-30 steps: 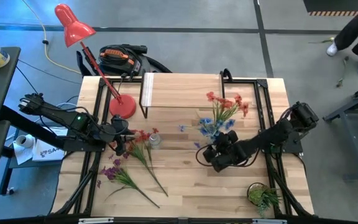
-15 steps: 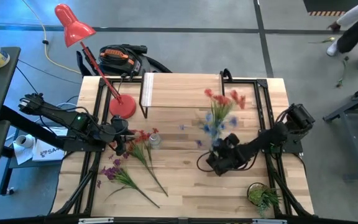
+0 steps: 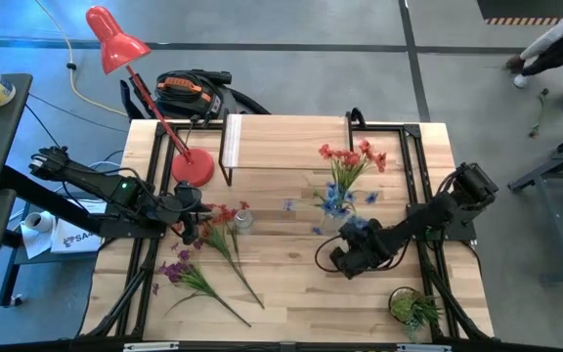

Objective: Pick and place flowers into a vace then onto a shelf
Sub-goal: Put the orange flowers into the left transparent flower vase

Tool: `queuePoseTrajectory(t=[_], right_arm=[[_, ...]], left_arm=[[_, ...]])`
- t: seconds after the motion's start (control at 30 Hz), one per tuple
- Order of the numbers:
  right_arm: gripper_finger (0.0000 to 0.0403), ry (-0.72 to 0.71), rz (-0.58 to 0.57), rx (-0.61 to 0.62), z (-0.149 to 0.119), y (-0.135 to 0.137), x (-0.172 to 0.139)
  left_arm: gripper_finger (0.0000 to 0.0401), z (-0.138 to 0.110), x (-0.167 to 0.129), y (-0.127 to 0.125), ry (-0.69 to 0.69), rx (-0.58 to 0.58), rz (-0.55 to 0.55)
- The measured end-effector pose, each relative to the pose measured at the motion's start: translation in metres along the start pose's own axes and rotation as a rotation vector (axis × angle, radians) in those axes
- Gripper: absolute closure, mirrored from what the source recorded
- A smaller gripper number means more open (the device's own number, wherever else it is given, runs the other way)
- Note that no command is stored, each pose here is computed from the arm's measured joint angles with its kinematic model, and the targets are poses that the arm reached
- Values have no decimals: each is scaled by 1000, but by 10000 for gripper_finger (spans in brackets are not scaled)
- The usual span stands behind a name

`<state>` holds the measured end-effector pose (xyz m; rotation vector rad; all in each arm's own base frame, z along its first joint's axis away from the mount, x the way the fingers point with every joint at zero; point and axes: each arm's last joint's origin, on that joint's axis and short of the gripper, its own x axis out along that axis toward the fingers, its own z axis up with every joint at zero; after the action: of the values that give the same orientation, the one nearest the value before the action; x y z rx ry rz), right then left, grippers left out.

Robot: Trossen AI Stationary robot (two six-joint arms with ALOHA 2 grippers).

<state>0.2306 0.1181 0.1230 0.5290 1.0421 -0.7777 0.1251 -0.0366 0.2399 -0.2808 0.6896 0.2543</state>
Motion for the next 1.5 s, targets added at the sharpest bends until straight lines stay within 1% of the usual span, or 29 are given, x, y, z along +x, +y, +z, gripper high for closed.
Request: queuePoseTrajectory(t=[0.2, 0.47, 0.53, 0.7, 0.87, 1.0, 1.17, 1.3, 1.43, 1.5], right_arm=[[17, 72, 53, 30, -10, 10, -11], [16, 73, 228, 68, -5, 40, -33], [16, 85, 252, 71, -5, 45, -36], [16, 110, 259, 97, -5, 56, -35], [16, 138, 276, 106, -5, 69, -35], [16, 178, 294, 109, -7, 81, -36], [16, 192, 301, 141, -16, 94, -38], [16, 197, 320, 155, -25, 107, -43], [16, 208, 342, 150, -35, 125, -45], [16, 212, 343, 139, -40, 134, -45]], left_arm=[[261, 0, 0, 0, -10, -1, 13], [261, 2, 0, 0, -27, -6, 16], [261, 3, 0, -1, -37, -13, 4], [261, 6, 0, -3, -61, -69, -24], [261, 9, 0, -5, -88, -87, -45], [261, 12, -1, -9, -100, -101, -101], [261, 14, 4, -15, -71, -100, -172], [261, 13, 12, -21, -28, -87, -193], [261, 13, 18, -26, 12, -65, -240], [261, 13, 20, -29, 28, -74, -267]])
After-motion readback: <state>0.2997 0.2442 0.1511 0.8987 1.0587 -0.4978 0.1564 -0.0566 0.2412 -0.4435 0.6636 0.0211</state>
